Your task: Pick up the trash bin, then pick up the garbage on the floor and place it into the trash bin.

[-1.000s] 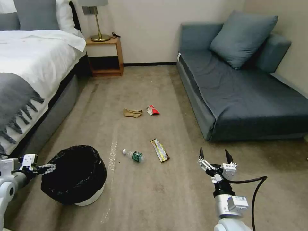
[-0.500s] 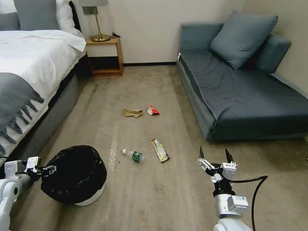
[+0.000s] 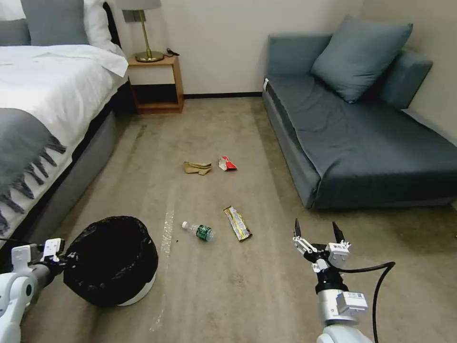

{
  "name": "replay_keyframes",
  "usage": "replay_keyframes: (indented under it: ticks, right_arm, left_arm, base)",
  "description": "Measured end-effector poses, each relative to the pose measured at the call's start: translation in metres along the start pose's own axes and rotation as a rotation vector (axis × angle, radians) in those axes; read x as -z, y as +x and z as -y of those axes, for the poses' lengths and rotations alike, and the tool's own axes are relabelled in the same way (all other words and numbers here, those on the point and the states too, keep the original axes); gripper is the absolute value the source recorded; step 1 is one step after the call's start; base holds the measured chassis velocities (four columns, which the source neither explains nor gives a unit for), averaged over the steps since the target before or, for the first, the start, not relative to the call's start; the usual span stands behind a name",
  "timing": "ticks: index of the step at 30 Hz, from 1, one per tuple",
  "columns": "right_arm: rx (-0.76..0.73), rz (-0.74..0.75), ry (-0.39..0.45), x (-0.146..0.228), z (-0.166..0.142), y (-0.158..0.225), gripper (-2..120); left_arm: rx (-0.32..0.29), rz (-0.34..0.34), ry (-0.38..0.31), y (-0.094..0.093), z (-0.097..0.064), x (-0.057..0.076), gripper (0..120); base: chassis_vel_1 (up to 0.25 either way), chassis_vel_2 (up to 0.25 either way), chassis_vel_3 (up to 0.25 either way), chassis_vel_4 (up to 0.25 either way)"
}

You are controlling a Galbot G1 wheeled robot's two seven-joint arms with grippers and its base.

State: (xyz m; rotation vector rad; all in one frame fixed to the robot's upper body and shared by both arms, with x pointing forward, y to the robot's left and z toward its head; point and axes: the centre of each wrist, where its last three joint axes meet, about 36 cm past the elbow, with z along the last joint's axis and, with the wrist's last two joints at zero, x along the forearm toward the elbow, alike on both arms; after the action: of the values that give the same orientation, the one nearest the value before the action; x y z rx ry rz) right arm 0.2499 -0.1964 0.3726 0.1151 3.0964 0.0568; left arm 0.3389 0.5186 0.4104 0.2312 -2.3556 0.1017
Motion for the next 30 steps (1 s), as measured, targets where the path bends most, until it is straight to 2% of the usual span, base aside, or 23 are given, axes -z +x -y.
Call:
replay_keyframes:
  ticks: [3,5,6,9,10,13,15,16,17,19,20,22,24,26,27,30]
  right_arm:
    - [0.001,0.001,0.0,0.0,0.0,0.0,100]
    - [0.002,0.003,-0.001,0.0,0.0,-0.001,100]
    - [0.002,0.003,-0.001,0.0,0.0,-0.001,100]
    - [0.004,0.003,-0.003,-0.001,0.001,-0.002,100]
    - [0.004,0.003,-0.003,-0.001,0.001,-0.002,100]
    - [0.01,0.007,-0.007,-0.003,0.002,-0.006,100]
    - [0.023,0.015,-0.007,-0.003,0.004,-0.009,100]
    - [0.023,0.015,-0.007,-0.003,0.004,-0.009,100]
    - [0.036,0.022,-0.005,-0.004,0.006,-0.011,100]
    - [0.056,0.037,0.0,-0.004,0.007,-0.015,100]
    - [0.056,0.037,0.0,-0.004,0.007,-0.015,100]
    - [0.092,0.056,0.006,-0.004,0.006,-0.022,100]
    - [0.101,0.058,0.005,-0.005,0.005,-0.023,100]
    - [0.141,0.051,0.011,-0.011,0.001,-0.027,100]
    - [0.141,0.051,0.011,-0.011,0.001,-0.027,100]
    - [0.167,0.032,0.034,-0.023,0.0,-0.03,100]
  left_arm:
    - [0.02,0.025,0.009,0.006,0.002,0.005,5]
    - [0.035,0.067,0.013,0.019,0.01,0.012,3]
    - [0.035,0.067,0.013,0.019,0.01,0.012,3]
    - [0.044,0.101,-0.025,0.04,0.026,0.012,3]
    - [0.044,0.101,-0.025,0.04,0.026,0.012,3]
    - [0.063,0.086,-0.073,0.06,0.045,-0.009,3]
    - [0.057,0.052,-0.092,0.071,0.054,-0.027,3]
    - [0.057,0.052,-0.092,0.071,0.054,-0.027,3]
    - [0.06,0.038,-0.1,0.076,0.058,-0.036,3]
    - [0.059,0.024,-0.111,0.084,0.063,-0.044,3]
    - [0.059,0.024,-0.111,0.084,0.063,-0.044,3]
    - [0.051,0.017,-0.117,0.099,0.072,-0.052,3]
    - [0.048,0.019,-0.117,0.102,0.074,-0.053,3]
    - [0.048,0.048,-0.11,0.12,0.08,-0.049,3]
    - [0.048,0.048,-0.11,0.12,0.08,-0.049,3]
    - [0.072,0.098,-0.103,0.142,0.079,-0.04,3]
  base:
    - [0.0,0.0,0.0,0.0]
    - [0.0,0.0,0.0,0.0]
    - [0.0,0.0,0.0,0.0]
    - [0.0,0.0,0.0,0.0]
    - [0.0,0.0,0.0,0.0]
    - [0.0,0.0,0.0,0.0]
    - [0.0,0.0,0.0,0.0]
    - [0.0,0.0,0.0,0.0]
    - [0.0,0.0,0.0,0.0]
    - [0.0,0.0,0.0,0.0]
    - [0.0,0.0,0.0,0.0]
    - [0.0,0.0,0.0,0.0]
    - [0.0,0.0,0.0,0.0]
    - [0.0,0.0,0.0,0.0]
    - [0.0,0.0,0.0,0.0]
    - [0.0,0.0,0.0,0.0]
